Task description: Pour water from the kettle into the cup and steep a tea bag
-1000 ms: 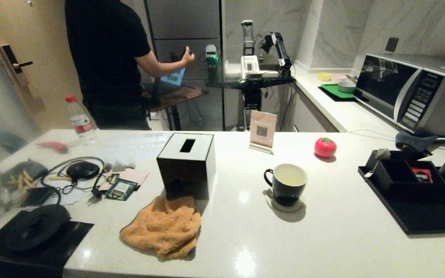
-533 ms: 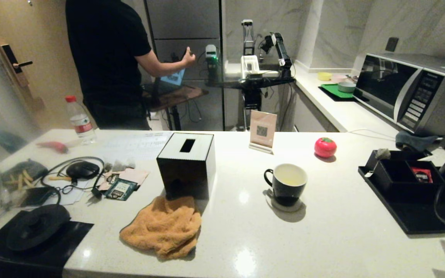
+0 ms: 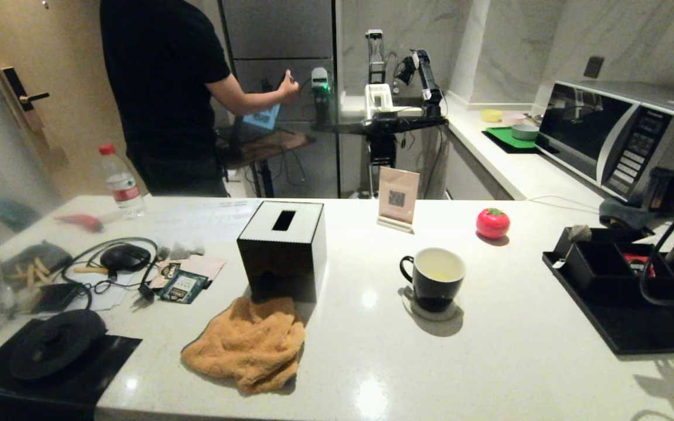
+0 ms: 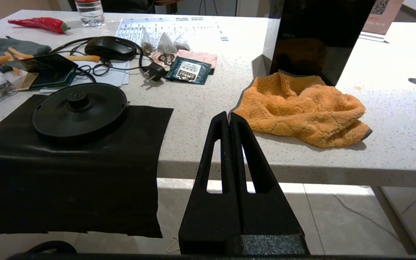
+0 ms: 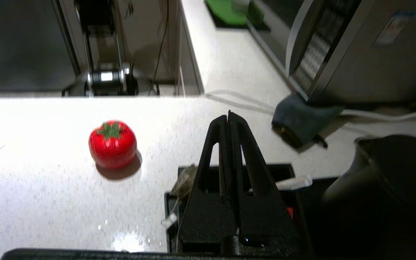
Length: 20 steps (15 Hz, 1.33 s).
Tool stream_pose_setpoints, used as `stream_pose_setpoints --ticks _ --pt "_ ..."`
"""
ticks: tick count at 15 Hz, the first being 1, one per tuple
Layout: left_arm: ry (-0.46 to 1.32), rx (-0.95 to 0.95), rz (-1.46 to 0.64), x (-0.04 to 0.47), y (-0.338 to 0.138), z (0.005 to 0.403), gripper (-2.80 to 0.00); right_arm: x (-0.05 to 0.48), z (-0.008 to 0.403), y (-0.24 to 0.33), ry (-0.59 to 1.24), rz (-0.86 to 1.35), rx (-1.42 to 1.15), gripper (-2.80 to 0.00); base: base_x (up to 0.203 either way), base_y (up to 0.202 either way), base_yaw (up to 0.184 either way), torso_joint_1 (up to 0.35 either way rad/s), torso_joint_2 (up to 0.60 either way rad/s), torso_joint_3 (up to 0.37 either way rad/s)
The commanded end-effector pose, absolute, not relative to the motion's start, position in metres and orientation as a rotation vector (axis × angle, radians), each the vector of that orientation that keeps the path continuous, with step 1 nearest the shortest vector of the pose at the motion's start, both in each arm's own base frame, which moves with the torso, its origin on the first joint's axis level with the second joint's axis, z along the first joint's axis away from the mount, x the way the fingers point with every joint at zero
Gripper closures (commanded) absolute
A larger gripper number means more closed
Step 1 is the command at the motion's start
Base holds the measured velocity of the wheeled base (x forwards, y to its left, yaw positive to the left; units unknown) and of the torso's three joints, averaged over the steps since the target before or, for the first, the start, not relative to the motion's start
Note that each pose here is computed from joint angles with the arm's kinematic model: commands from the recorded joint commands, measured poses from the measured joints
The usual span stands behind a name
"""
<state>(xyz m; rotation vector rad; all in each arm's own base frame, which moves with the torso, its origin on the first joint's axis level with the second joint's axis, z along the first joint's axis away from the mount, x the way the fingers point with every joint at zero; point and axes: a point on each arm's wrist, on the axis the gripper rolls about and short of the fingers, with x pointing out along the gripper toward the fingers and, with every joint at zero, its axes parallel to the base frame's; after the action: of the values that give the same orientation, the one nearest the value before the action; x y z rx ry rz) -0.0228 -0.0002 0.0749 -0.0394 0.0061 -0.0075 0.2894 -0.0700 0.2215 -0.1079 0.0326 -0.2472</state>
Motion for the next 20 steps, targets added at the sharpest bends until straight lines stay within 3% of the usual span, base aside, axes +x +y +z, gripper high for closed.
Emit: stream_pose_setpoints --ticks 1,11,20 --pt "0.006 -0.04 -0.008 -0.023 0.0 0.075 0.0 0.301 0.218 -0.073 0.085 -0.248 -0.101 0.0 0.0 0.0 0.0 0.0 0.0 0.0" --pt "0.006 -0.04 -0.008 -0.023 0.0 0.075 0.0 0.345 0.216 -0.086 0.24 -0.25 -0.081 0.0 0.0 0.0 0.0 0.0 0.0 0.0" --pt "0.006 -0.04 -0.008 -0.023 0.0 0.075 0.0 0.382 0.187 -0.099 0.337 -0.308 -0.087 0.0 0.0 0.0 0.0 0.0 0.0 0.0"
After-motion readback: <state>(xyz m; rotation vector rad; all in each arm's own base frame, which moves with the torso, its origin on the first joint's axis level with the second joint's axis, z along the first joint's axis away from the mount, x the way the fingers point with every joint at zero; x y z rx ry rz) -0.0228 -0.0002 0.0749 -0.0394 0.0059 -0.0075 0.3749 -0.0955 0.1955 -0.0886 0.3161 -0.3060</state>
